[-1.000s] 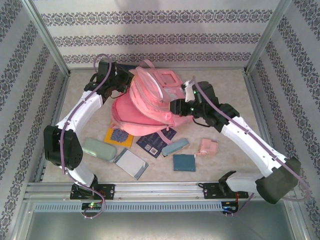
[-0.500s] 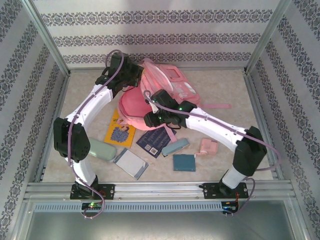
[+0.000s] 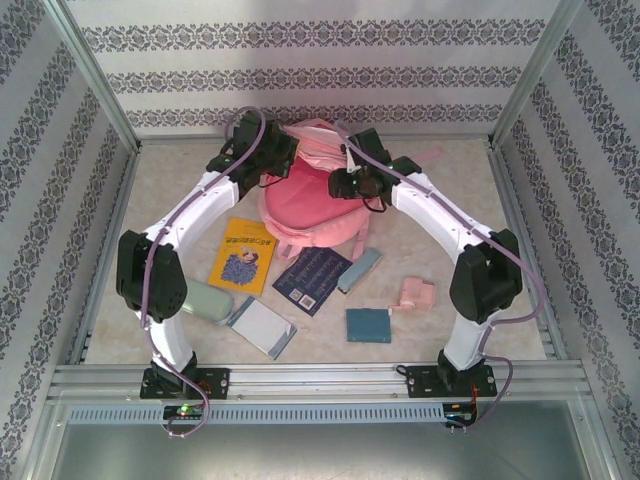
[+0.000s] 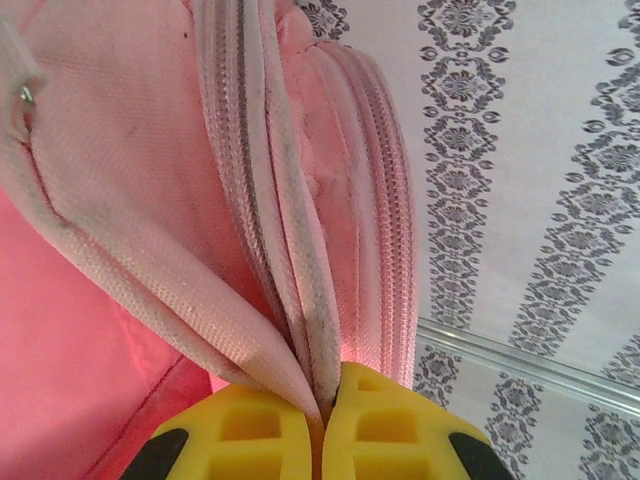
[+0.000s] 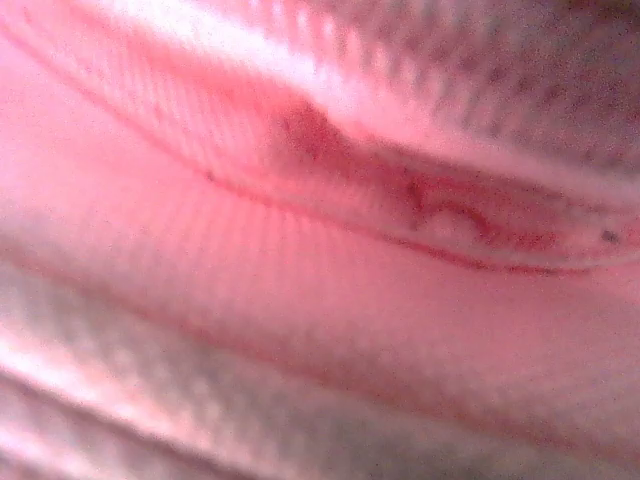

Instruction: Pack the student bag

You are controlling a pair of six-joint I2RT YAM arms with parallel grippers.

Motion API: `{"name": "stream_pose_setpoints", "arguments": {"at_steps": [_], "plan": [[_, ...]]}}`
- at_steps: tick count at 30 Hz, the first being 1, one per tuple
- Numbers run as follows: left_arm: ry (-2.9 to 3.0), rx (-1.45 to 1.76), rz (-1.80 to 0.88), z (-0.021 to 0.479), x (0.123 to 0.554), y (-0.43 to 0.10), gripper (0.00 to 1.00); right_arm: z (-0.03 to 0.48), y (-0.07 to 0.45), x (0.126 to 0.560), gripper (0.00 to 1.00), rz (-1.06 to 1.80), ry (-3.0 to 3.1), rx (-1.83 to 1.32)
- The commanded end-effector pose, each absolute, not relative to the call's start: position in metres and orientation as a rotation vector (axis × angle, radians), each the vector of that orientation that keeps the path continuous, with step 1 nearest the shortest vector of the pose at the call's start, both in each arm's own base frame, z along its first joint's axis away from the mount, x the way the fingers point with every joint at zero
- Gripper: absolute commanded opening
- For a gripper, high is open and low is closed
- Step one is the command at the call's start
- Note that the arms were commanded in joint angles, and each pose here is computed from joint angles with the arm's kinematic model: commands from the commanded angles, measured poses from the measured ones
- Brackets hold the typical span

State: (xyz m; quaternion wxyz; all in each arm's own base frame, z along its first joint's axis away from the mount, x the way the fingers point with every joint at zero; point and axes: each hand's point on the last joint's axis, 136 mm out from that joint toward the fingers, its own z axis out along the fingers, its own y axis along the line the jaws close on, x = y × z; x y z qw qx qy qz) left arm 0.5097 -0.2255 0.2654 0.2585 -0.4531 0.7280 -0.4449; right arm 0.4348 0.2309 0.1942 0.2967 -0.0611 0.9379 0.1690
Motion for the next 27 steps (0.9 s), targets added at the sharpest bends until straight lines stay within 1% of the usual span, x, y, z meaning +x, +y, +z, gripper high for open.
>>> {"name": "stream_pose_setpoints", "arguments": {"at_steps": [1,4,7,10,16,20,22,25,27], "plan": [[1.964,-1.149,-1.388,0.28,0.51,-0.275,0.0,0.212,0.231,0.456,0.52,0.563,2.434,-0.155],[1.954,-1.153,-1.406,0.265,0.518,-0.291,0.0,0.218,0.233,0.453,0.58,0.654,2.446,-0.171],[1.929,-1.189,-1.422,0.25,0.527,-0.301,0.0,0.227,0.238,0.435,0.66,0.693,2.445,-0.201],[1.883,-1.208,-1.433,0.243,0.536,-0.306,0.0,0.225,0.229,0.413,0.67,0.649,2.47,-0.215],[1.894,-1.183,-1.432,0.237,0.537,-0.314,0.02,0.226,0.179,0.372,0.64,0.474,2.477,-0.124],[1.951,-1.131,-1.44,0.229,0.532,-0.328,0.04,0.232,0.145,0.346,0.61,0.395,2.48,0.049],[1.992,-1.105,-1.453,0.222,0.528,-0.339,0.06,0.23,0.127,0.333,0.63,0.393,2.49,0.16],[2.067,-1.077,-1.455,0.206,0.518,-0.355,0.07,0.226,0.112,0.313,0.64,0.469,2.493,0.326],[2.118,-1.052,-1.454,0.198,0.509,-0.363,0.09,0.22,0.107,0.3,0.68,0.469,2.526,0.347]]}}
